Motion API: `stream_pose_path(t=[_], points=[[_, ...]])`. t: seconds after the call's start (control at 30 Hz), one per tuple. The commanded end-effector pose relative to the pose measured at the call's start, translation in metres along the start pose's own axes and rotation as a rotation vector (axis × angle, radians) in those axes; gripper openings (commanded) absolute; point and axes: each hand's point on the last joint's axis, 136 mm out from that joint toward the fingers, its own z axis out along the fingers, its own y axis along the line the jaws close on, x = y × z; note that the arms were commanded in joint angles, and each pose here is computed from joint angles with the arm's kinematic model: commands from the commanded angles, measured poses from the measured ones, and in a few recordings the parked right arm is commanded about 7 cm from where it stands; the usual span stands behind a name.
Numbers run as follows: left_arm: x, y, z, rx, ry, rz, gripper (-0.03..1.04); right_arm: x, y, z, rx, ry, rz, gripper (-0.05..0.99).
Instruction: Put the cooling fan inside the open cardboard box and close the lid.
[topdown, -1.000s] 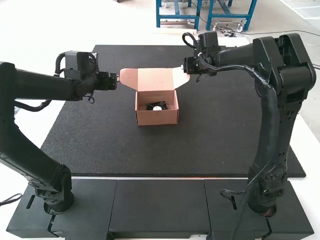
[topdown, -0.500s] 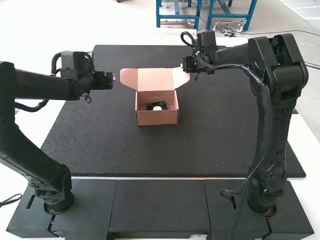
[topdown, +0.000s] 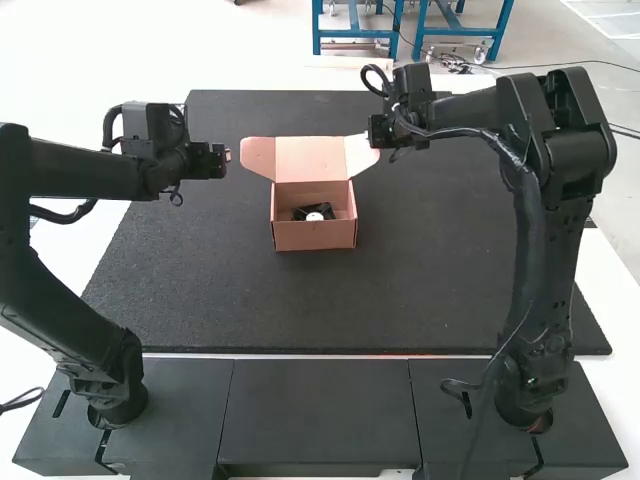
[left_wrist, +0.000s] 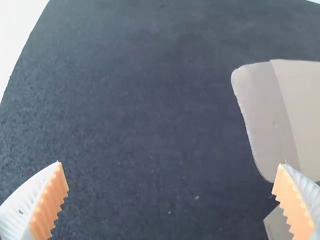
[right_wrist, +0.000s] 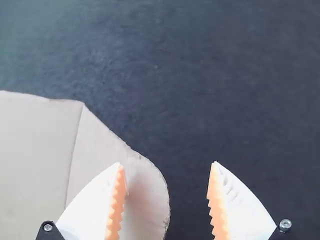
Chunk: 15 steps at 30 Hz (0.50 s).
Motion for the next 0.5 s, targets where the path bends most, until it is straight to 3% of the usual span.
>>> stream_pose_path(t=[0.0, 0.07, 0.13, 0.47], points=[[-0.026, -0.001, -0.005, 0.01, -0.06, -0.005, 0.97, -0.016, -0.002, -0.012, -0.011, -0.036, 0.006, 0.3], [-0.028, -0.001, -0.005, 0.01, -0.062, -0.005, 0.97, -0.017, -0.001, -0.014, -0.013, -0.039, 0.007, 0.28], [-0.029, 0.0, -0.005, 0.009, -0.065, -0.006, 0.97, -0.017, 0.0, -0.014, -0.018, -0.04, 0.006, 0.18], [-0.043, 0.0, -0.001, 0.005, -0.108, -0.006, 0.97, -0.021, 0.005, -0.023, -0.048, -0.037, 0.011, 0.08]])
